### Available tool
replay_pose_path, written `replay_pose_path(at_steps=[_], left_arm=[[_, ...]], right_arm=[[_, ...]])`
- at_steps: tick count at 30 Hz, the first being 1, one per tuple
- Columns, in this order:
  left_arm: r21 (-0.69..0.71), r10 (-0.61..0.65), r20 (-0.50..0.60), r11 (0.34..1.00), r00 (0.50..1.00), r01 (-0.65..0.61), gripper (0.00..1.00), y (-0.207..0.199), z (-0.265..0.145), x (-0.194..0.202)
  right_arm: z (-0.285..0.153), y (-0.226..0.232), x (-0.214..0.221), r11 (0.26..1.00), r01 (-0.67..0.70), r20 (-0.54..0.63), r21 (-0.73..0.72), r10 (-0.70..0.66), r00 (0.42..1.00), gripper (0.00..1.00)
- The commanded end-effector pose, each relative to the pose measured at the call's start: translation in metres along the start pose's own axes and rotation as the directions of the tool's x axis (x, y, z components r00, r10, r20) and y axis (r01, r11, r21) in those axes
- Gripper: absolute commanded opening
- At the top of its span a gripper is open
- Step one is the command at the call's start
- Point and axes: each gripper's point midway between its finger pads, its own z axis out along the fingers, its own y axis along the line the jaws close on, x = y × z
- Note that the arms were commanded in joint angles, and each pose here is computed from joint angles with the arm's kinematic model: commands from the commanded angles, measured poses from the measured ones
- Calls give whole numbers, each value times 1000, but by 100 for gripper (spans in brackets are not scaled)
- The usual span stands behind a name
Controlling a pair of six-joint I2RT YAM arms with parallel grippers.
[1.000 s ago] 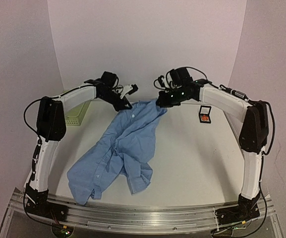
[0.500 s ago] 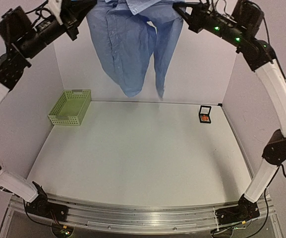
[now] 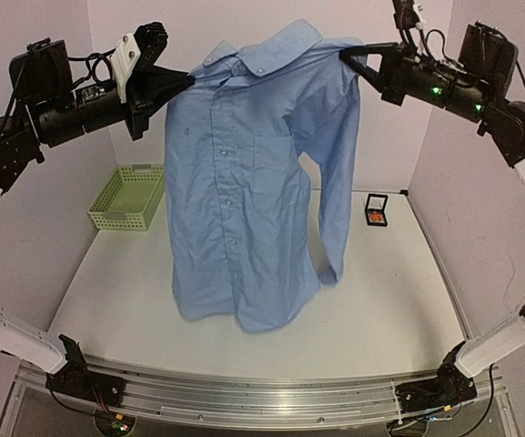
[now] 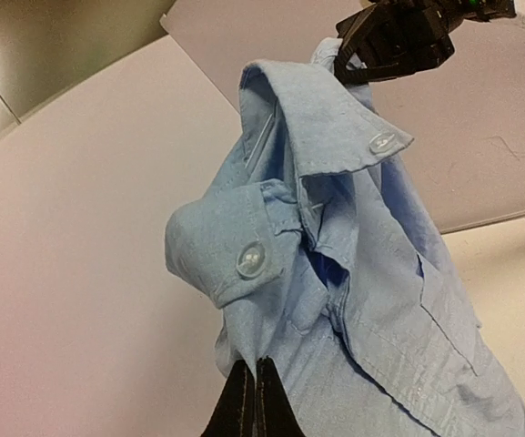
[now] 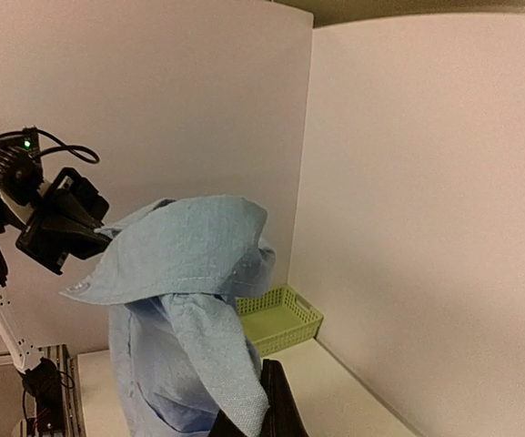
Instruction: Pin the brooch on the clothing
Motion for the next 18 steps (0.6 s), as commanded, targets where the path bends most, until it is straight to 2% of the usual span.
replay_pose_path(at_steps=[1,4,8,11,14,16,18], left_arm=[[-35,-138,-153,990,979,134,0,-2,-8,34],[-22,-207,-295,977,933,210,0,-28,19,85],[60,-240,-491,950,837,307,0,-90,50,174],[146,-248,-579,906,777,398,0,-142,71,226],[224,-218,-633,867,743,446,0,-185,95,269],[268,-190,-678,836,710,479,0,-216,110,303],[332,-164,-699,788,696,519,0,-247,120,327]], right_arm=[[12,-42,61,979,-67,-171,194,101,980,0],[37,-84,148,948,-98,-340,303,203,918,0],[42,-159,254,864,-176,-437,472,403,804,0],[49,-178,338,842,-162,-537,515,464,705,0],[48,-188,418,819,-159,-610,551,526,593,0],[40,-201,463,783,-146,-622,604,578,528,0],[35,-216,490,753,-128,-615,646,612,497,0]])
